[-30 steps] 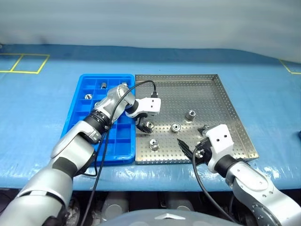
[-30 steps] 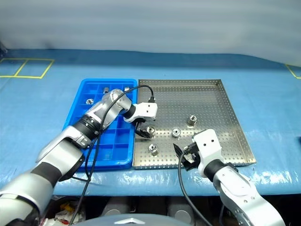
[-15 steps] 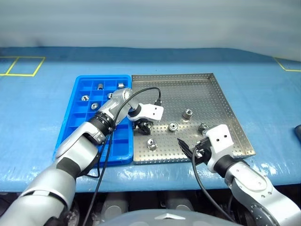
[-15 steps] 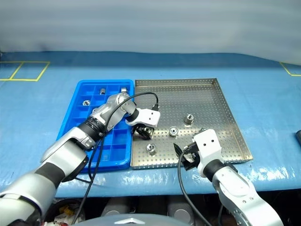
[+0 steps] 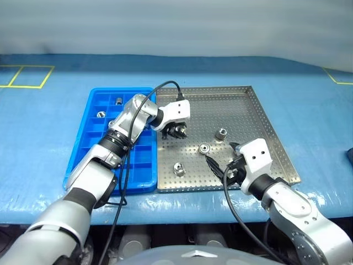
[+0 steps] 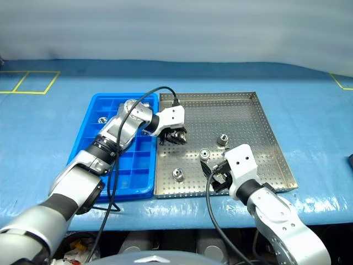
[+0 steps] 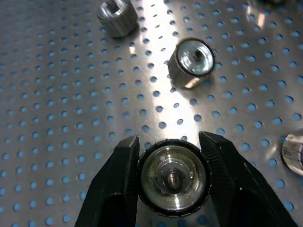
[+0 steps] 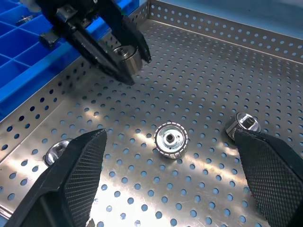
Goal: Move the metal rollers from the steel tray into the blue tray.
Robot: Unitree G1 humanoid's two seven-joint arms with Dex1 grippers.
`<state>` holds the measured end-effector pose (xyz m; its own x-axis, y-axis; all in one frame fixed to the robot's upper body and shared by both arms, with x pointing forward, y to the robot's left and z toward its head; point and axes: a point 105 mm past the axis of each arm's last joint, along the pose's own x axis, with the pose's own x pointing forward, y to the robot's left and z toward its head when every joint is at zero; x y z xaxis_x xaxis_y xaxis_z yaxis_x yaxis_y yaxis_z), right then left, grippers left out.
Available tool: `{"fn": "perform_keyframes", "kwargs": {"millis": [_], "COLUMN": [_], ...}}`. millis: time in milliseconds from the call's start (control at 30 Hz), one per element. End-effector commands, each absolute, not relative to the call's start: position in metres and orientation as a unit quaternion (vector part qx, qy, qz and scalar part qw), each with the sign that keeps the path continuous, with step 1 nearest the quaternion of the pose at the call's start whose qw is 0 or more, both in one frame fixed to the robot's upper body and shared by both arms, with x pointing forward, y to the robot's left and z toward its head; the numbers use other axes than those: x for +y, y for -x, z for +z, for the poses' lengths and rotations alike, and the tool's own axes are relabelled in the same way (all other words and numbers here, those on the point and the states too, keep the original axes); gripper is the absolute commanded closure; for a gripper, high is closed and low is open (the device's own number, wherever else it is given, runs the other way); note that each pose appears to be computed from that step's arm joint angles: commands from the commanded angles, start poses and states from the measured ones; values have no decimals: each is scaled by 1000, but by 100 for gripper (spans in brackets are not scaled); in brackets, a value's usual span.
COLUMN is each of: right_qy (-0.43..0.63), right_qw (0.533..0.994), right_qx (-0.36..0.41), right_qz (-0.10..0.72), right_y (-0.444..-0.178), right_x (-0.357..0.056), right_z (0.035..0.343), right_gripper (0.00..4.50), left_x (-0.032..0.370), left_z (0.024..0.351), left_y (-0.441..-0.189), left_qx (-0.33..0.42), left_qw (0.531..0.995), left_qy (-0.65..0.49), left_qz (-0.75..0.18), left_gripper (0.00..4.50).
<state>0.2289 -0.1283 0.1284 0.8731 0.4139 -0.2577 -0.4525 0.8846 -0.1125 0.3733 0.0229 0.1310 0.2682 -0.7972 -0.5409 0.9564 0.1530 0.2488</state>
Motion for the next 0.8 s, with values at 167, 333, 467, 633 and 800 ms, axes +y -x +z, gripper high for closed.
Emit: {"fn": "perform_keyframes", "kwargs": {"millis": [167, 333, 467, 633, 800], "right_qy": [89, 87, 87, 85, 77], "right_qw": [953, 948, 937, 924, 912], "right_qx": [88, 61, 62, 67, 76], "right_qz": [277, 299, 333, 367, 395], "right_y": [-240, -255, -257, -257, -253], "right_x": [-103, -84, -74, -64, -53], "right_z": [137, 144, 143, 141, 137], "right_gripper": [0, 0, 0, 0, 0], "left_x": [60, 100, 123, 152, 187], "left_z": [215, 217, 206, 186, 165], "left_y": [-369, -353, -340, -326, -321], "left_qx": [-64, -109, -103, -87, -46], "left_qw": [880, 933, 958, 978, 994], "left_qy": [-134, -114, -81, -81, -74], "left_qz": [-450, -323, -254, -169, -60], "left_gripper": [281, 281, 281, 281, 281]}}
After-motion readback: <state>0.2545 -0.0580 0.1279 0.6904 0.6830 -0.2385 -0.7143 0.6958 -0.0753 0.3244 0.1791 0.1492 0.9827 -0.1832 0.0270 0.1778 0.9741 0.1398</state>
